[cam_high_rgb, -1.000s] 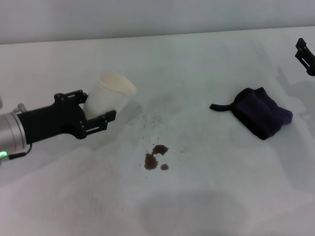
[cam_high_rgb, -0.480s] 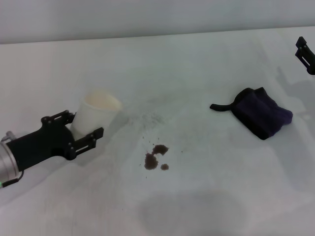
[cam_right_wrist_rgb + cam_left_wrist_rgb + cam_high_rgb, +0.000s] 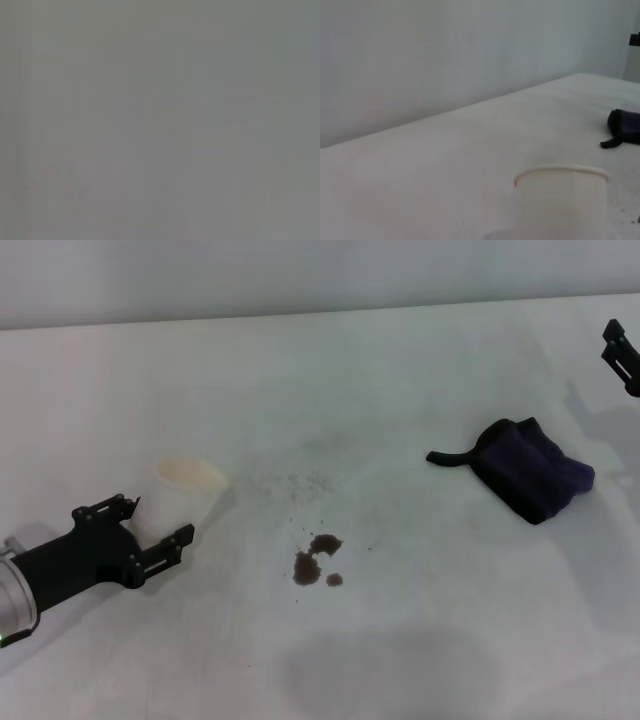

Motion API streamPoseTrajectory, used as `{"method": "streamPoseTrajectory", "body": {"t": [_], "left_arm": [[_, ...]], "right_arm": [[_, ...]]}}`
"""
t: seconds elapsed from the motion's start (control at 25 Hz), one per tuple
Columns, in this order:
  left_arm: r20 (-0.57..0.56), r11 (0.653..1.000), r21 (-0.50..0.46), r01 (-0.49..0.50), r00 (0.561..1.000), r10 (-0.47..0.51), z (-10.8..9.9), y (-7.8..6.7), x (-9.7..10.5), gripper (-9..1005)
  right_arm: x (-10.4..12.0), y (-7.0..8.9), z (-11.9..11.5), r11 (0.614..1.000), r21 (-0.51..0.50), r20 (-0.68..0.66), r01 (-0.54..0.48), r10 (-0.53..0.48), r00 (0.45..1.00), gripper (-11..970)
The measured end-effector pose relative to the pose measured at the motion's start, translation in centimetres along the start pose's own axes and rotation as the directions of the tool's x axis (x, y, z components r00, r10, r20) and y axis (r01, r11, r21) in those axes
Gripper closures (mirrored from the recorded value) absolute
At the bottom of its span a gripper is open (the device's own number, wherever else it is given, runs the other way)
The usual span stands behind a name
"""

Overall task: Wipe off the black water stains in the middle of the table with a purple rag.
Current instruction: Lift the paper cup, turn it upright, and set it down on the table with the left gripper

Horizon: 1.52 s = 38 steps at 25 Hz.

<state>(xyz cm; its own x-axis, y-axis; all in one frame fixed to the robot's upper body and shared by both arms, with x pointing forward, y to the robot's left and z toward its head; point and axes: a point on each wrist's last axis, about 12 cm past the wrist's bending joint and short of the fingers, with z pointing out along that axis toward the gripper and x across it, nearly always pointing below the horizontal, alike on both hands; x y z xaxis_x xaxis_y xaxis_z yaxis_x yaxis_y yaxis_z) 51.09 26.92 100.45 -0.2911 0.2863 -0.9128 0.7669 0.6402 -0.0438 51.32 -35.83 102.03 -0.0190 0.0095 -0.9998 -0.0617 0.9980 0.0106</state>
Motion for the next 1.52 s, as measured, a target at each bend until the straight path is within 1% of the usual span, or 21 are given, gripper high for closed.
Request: {"method": "streamPoseTrajectory", "body": {"t": [0.52, 0.8, 1.32, 1.52], "left_arm": [[-0.013, 1.0, 0.007, 0.018, 1.0, -0.018, 0.2, -0.9, 1.1, 342], [-0.024, 1.0, 0.01, -0.018, 1.0, 0.018, -0.1, -1.5, 1.9, 344], [-0.032, 0.999, 0.008, -0.035, 0.999, 0.035, -0.2, -1.6, 2.3, 342], [-0.033, 0.999, -0.006, -0.048, 0.998, 0.048, -0.5, -1.7, 2.6, 341]], "right_arm": [[0.1, 0.1, 0.3, 1.0, 0.002, -0.017, 0.002, -0.002, 1.0, 112], [0.0, 0.2, 0.6, 1.0, 0.0, -0.021, 0.003, -0.003, 1.0, 112], [0.0, 0.3, 0.9, 1.0, -0.005, -0.026, 0.002, -0.002, 1.0, 112], [0.0, 0.3, 1.0, 1.0, -0.006, -0.024, 0.0, 0.0, 1.0, 113]]}}
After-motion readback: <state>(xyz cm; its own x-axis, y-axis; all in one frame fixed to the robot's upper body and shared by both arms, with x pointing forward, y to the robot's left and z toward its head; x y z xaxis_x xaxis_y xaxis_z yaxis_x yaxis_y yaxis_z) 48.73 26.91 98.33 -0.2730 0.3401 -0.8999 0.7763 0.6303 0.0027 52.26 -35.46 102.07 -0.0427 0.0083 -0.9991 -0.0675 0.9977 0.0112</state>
